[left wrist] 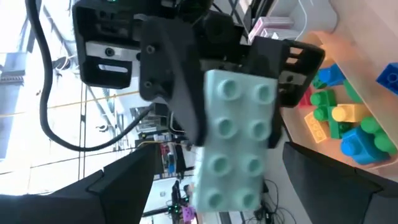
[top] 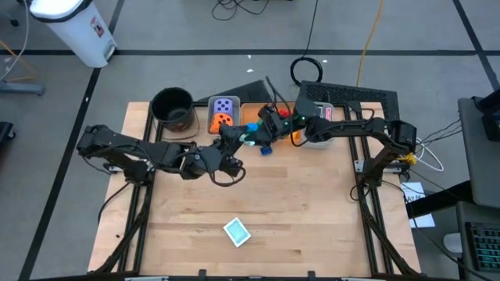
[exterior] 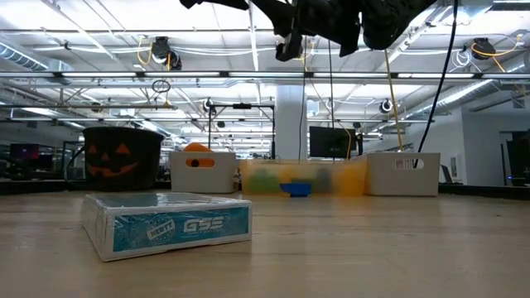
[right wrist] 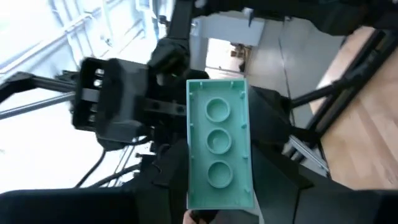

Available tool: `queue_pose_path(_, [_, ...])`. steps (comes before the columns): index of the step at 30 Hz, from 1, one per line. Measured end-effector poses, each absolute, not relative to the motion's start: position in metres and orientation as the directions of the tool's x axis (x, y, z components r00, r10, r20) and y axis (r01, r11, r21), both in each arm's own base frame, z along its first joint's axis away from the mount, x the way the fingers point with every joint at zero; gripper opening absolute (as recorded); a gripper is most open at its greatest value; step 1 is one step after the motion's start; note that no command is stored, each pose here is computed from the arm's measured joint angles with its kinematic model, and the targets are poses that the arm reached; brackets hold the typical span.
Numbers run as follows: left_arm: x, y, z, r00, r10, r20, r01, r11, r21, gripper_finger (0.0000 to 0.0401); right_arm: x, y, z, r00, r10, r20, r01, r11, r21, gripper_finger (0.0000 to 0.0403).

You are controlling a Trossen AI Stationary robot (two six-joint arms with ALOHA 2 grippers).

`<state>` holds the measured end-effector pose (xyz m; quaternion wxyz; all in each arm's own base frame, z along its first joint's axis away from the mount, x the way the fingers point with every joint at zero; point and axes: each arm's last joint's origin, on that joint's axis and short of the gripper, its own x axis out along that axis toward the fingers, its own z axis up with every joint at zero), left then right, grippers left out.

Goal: Pick & Place Toys
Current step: Put the light blue game piece into the orange bin

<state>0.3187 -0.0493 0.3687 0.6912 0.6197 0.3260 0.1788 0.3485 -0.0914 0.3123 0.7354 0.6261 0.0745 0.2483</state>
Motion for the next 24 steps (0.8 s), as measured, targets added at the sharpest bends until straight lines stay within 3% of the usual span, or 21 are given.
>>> queue_pose_path(7, [0.3186,-0.0491,0.3689,0.719,0.657,-0.226,0.154,0.166,0.974,0.034,0.3466,-0.0914,0.3192,0.859,0.441,0.26,-0.321,0.07,0.944,0.0132])
queue_pose_path(19, [0.3176,-0.048,0.37,0.69,0.694,-0.208,0.137,0.157,0.978,0.0178,0.3475,-0.0917,0.3171,0.865,0.438,0.246,-0.301,0.061,0.952,0.0132])
queue_pose_path(24, [0.3172,-0.048,0.3693,0.687,0.695,-0.212,0.164,0.135,0.977,0.0142,0.3475,-0.0917,0.317,0.865,0.438,0.244,-0.297,0.054,0.953,0.0132])
